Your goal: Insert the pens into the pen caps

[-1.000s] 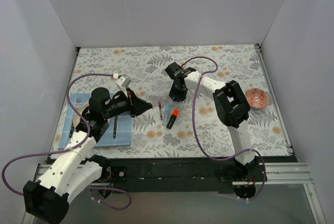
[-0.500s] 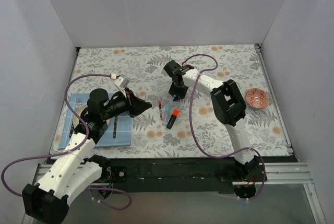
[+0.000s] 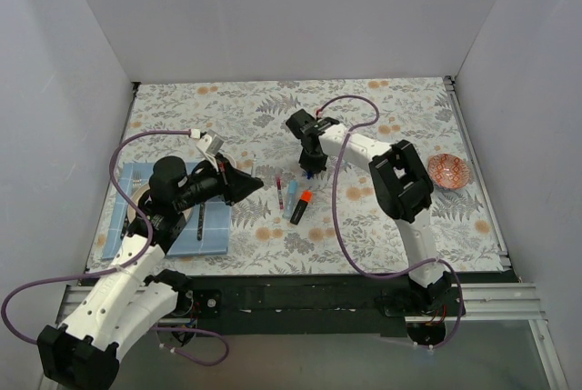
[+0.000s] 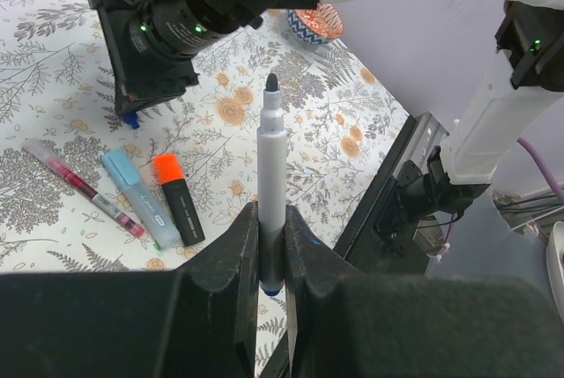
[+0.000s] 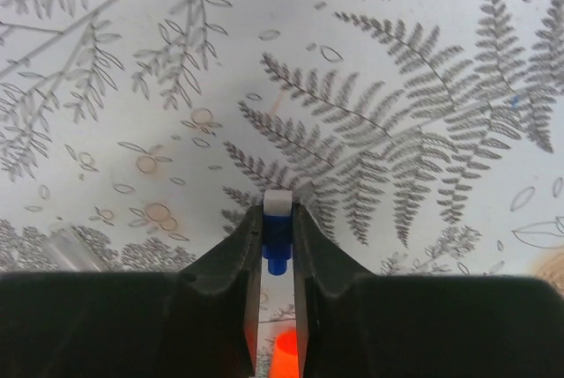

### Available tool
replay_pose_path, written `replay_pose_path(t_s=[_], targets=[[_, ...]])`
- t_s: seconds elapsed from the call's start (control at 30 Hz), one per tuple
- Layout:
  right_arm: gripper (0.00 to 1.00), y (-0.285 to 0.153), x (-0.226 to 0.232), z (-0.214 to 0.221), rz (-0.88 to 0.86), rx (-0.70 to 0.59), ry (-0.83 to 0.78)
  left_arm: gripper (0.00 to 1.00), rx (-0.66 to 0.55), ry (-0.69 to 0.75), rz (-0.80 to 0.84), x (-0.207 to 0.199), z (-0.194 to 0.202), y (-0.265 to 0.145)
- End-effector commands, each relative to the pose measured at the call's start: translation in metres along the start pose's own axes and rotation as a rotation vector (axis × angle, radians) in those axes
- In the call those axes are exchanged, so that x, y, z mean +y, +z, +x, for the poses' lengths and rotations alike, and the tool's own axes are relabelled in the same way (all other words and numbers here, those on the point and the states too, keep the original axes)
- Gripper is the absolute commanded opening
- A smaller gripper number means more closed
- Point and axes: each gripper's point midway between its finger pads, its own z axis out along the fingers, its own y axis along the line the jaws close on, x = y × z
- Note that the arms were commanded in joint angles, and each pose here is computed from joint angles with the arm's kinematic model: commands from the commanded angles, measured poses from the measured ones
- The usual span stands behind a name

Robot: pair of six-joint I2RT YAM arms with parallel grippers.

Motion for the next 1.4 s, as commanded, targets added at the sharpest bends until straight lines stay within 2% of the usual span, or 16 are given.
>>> replay_pose_path(t_s=[0.0, 0.27, 0.47, 0.6, 0.73, 0.9, 1.03, 1.23, 1.37], targets=[[0.21, 0.008, -0.048, 0.019, 0.089, -0.001, -0.186, 0.00, -0.028, 0.022, -0.012, 0.001, -0.005, -0.003], [0.16, -0.003, -0.118, 0.059, 0.044, 0.002, -0.369, 0.00, -0.017, 0.009, 0.006, -0.001, -0.001, -0.001], [0.10, -0.009, -0.132, 0.073, -0.029, 0.000, -0.437, 0.00, 0.019, -0.026, 0.016, 0.000, 0.005, 0.011], [0.01, -0.006, -0.139, 0.077, -0.021, 0.009, -0.452, 0.00, 0.054, -0.047, 0.038, -0.013, 0.015, 0.021], [0.01, -0.019, -0.132, 0.066, -0.055, -0.026, -0.453, 0.00, 0.087, -0.111, 0.036, -0.017, 0.036, 0.026], [0.01, -0.076, -0.103, 0.032, -0.230, -0.176, -0.403, 0.00, 0.087, -0.205, 0.117, -0.035, 0.067, 0.035], [0.01, -0.119, -0.091, 0.017, -0.351, -0.262, -0.345, 0.00, 0.106, -0.241, 0.107, -0.036, 0.088, 0.048], [0.01, -0.205, -0.072, -0.004, -0.635, -0.417, -0.172, 0.00, 0.115, -0.288, 0.174, -0.051, 0.101, 0.072], [0.01, -0.238, -0.068, -0.009, -0.768, -0.469, -0.065, 0.00, 0.175, -0.309, 0.188, -0.054, 0.117, 0.092]])
